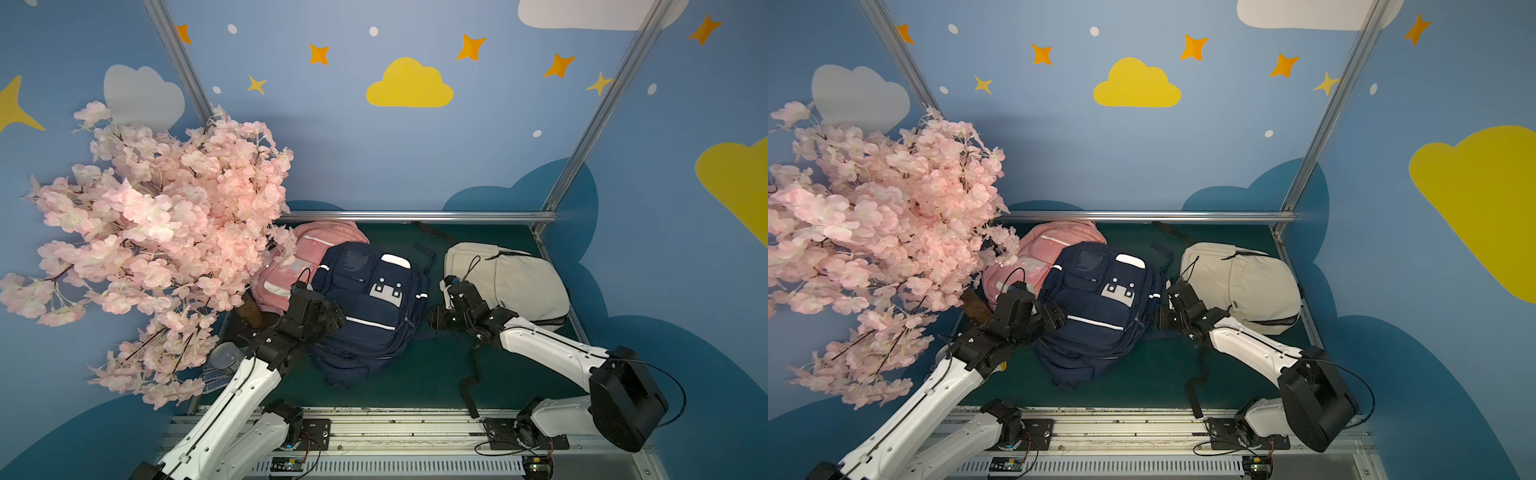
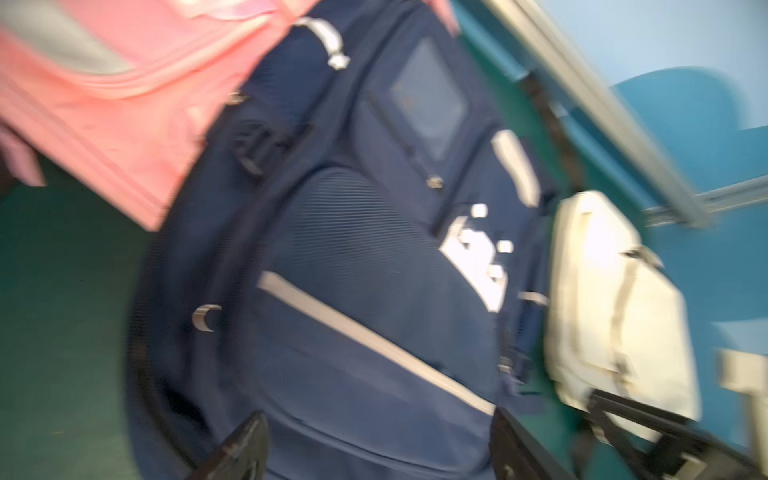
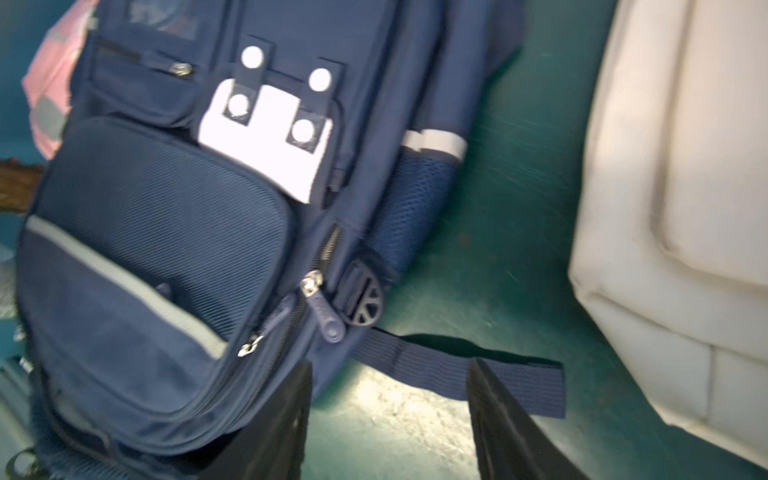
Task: Zip up the backpack
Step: Adjust the backpack on the backpack.
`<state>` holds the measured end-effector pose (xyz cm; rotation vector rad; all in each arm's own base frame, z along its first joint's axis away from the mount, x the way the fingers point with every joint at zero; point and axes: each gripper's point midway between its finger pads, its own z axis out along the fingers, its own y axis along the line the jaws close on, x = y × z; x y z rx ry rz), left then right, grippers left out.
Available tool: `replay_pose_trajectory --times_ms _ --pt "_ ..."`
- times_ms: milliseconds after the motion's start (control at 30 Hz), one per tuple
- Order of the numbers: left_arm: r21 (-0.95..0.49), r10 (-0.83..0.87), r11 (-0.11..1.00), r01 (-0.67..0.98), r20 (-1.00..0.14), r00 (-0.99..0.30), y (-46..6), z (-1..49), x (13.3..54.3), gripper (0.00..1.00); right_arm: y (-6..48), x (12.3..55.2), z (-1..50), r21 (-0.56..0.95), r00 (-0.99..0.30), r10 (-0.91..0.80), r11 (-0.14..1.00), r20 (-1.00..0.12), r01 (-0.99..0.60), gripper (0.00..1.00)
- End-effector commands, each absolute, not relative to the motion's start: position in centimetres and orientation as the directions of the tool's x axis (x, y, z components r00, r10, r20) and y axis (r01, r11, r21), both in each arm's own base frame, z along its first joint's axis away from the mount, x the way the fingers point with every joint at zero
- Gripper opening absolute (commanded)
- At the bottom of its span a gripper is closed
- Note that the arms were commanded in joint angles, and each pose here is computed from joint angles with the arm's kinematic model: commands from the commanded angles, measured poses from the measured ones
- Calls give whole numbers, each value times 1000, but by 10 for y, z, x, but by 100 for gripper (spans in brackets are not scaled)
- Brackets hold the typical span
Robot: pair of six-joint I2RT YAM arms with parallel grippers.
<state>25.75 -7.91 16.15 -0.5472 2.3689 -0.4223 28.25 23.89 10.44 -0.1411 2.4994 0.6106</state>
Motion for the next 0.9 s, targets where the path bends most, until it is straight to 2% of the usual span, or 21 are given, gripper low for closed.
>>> replay_pose_trajectory --times_ms 0,267,367,500,600,667,800,833,867 --pt "-320 -453 890 -324 -543 -707 -50 140 257 91 240 299 108 415 -828 94 893 -553 -176 62" --pt "-344 -523 849 -401 -442 -728 -36 92 264 91 273 309 86 472 -905 34 861 -423 -188 61" --pt "-349 -533 842 -412 -417 -736 -35 81 262 88 276 316 71 483 -924 35 860 -380 -166 61" --pt "-356 -542 835 -420 -393 -743 -36 70 259 76 280 325 56 475 -933 25 865 -360 -160 61" --pt "-376 -552 826 -419 -394 -735 -38 71 263 60 285 331 51 470 -934 5 865 -356 -175 56" --pt "-396 -555 822 -409 -398 -730 -41 76 269 45 289 331 51 479 -935 -11 856 -354 -192 47" --pt "-431 -548 822 -372 -423 -721 -47 97 286 24 300 326 68 528 -927 -29 815 -374 -238 4" --pt "-438 -547 822 -363 -432 -717 -48 104 290 21 302 325 76 531 -923 -31 810 -384 -248 0" --pt "-443 -547 823 -357 -442 -711 -49 110 293 18 303 322 83 532 -918 -36 806 -396 -261 0"
